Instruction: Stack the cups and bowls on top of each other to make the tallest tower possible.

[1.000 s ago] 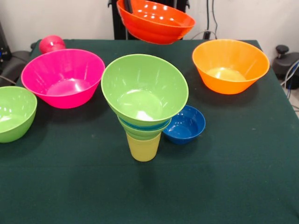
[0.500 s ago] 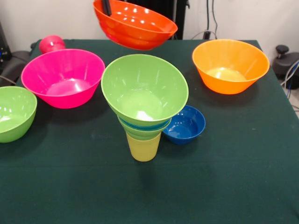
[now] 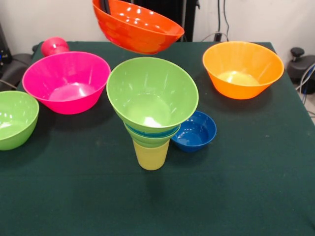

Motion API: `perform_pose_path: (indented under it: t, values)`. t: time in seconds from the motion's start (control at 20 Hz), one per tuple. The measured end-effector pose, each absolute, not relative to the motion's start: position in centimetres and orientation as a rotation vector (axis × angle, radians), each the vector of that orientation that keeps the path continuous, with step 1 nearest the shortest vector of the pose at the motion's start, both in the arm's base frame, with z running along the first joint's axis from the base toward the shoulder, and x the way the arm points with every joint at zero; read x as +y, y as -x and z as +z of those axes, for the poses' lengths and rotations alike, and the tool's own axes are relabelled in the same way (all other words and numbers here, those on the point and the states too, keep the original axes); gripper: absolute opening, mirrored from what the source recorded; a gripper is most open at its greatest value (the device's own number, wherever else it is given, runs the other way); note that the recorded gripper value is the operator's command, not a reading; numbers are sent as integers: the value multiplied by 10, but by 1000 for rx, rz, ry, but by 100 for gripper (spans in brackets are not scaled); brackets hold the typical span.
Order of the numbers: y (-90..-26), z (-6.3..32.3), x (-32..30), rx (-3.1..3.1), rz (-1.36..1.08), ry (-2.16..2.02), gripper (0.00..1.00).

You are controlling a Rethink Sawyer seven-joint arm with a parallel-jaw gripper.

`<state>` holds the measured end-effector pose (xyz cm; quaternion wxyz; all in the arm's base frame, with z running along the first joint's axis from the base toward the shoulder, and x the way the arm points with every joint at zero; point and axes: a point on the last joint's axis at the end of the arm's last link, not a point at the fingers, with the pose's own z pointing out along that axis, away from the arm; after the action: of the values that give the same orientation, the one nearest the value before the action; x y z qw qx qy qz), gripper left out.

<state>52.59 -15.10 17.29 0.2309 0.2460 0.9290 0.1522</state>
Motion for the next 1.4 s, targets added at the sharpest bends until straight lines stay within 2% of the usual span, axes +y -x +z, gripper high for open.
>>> perform_pose_path:
  t: [0.8, 1.4]
  values:
    - [-555, 175, -167, 2592, 462, -689, 0]
    - [-589, 196, -192, 2596, 475, -597, 0]
